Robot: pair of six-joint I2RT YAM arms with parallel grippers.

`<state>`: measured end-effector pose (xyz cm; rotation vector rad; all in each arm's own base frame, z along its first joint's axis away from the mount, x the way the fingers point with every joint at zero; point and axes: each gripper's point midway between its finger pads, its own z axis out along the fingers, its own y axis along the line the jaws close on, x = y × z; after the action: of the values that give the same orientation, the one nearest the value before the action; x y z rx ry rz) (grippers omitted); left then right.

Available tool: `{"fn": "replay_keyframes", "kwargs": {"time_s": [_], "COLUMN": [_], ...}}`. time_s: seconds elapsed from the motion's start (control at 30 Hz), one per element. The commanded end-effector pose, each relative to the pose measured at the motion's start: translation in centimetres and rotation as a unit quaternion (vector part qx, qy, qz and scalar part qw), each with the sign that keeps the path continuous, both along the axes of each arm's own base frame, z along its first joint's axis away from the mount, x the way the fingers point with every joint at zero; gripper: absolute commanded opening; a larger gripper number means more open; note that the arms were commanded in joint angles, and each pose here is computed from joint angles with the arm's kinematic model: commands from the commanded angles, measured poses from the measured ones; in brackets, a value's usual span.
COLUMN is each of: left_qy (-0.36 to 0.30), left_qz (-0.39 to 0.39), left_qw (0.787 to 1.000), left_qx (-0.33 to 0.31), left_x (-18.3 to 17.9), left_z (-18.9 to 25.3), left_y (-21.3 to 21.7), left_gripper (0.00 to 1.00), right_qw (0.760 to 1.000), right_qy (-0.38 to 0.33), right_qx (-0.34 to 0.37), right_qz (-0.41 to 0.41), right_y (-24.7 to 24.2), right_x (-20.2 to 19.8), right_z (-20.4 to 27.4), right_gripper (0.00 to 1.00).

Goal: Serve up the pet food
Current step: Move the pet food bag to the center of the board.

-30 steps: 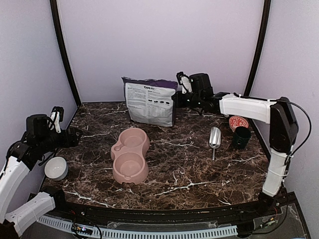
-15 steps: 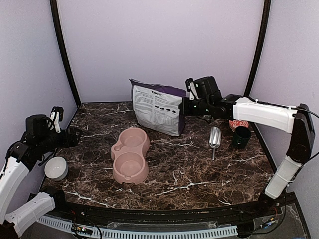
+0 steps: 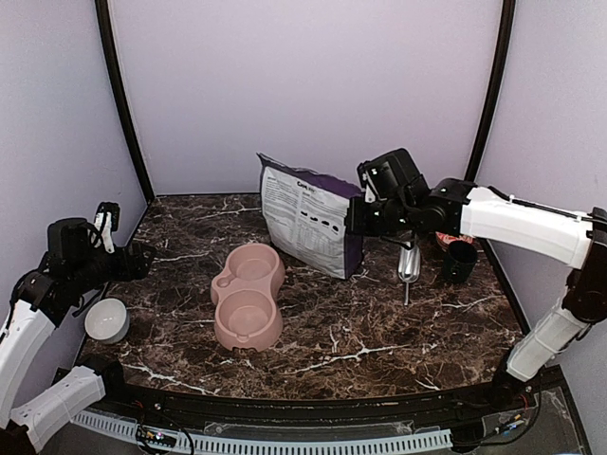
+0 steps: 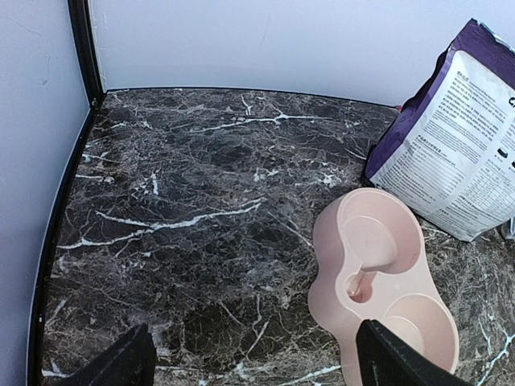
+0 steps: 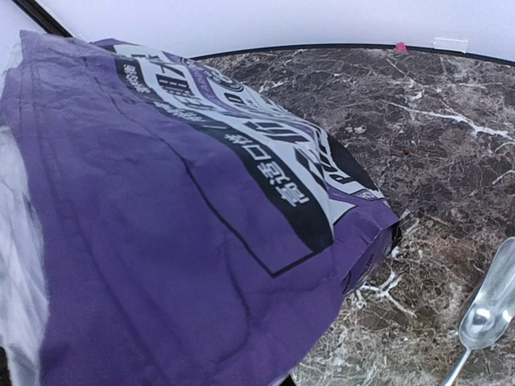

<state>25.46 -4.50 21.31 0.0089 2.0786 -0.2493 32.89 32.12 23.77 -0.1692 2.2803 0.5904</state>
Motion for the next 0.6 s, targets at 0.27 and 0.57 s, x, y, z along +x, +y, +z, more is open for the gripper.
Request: {"fn": "replay_keyframes", "kwargs": {"time_s": [0.27, 0.57], "left_qy": [-0.009, -0.006], "left_qz": [0.0, -0.001], "left_qw": [1.0, 1.0], "left_qx": [0.001, 0.001], "left_x": [0.0, 0.1], "left_z": [0.1, 0.0], "left_y": [0.0, -0.1], "left_gripper": [0.89, 0.89], "right_qw": [0.993, 0.978], "right_qy": [-0.065, -0.14], "right_qx": [0.003, -0.087], "right_qz": [0.096, 0.13], "right_y": [1.5, -2.2], "right_x": [-4.2, -4.4], "right_z": [5.4, 7.7], "right_gripper": [0.23, 0.81]}}
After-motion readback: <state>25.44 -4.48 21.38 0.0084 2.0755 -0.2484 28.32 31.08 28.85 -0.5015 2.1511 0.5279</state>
